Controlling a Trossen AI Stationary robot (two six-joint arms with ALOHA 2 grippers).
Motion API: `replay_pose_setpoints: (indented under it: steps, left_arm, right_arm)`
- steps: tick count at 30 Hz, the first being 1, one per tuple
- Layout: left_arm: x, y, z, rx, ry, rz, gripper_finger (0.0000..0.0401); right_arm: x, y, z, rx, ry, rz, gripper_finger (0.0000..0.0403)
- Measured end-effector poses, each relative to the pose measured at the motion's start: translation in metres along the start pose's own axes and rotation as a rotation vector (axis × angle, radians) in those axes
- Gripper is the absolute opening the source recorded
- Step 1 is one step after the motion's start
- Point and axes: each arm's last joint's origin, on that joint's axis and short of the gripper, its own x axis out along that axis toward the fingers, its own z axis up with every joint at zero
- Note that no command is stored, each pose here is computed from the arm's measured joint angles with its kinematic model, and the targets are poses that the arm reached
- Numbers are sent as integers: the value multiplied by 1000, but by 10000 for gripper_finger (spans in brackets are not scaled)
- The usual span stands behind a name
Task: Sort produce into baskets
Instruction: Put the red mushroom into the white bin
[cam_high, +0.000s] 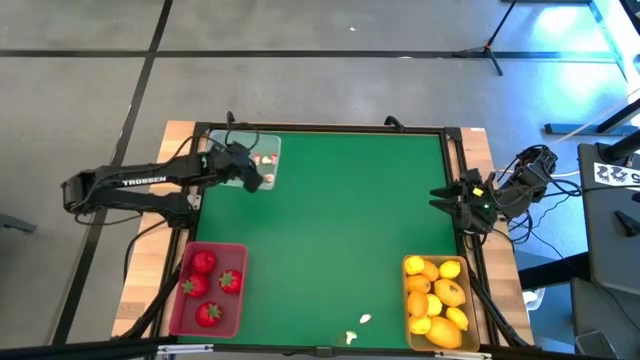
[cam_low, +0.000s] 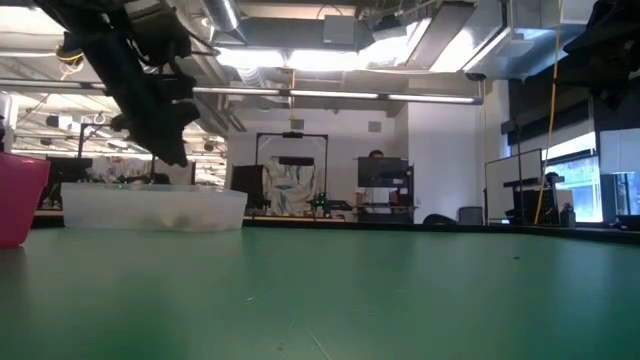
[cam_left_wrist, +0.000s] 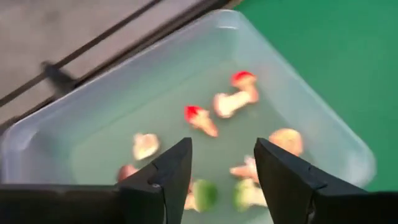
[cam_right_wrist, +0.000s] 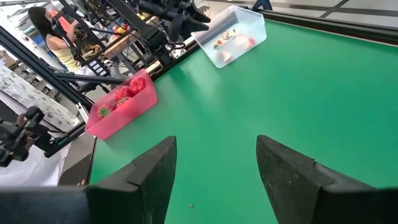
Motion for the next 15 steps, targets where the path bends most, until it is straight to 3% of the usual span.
replay_pose_setpoints:
  steps: [6,11,15]
  left_arm:
    - [-17,-19,13,69,-59,-215,171]
    - [-35,-45,23,10,-146,-535,166]
    - [-53,-72,22,56,-202,-803,161]
  right_arm:
    - [0,0,0,0,0,0,221]
    - [0,0,0,0,-1,0,221]
    - [0,0,0,0,-1,0,221]
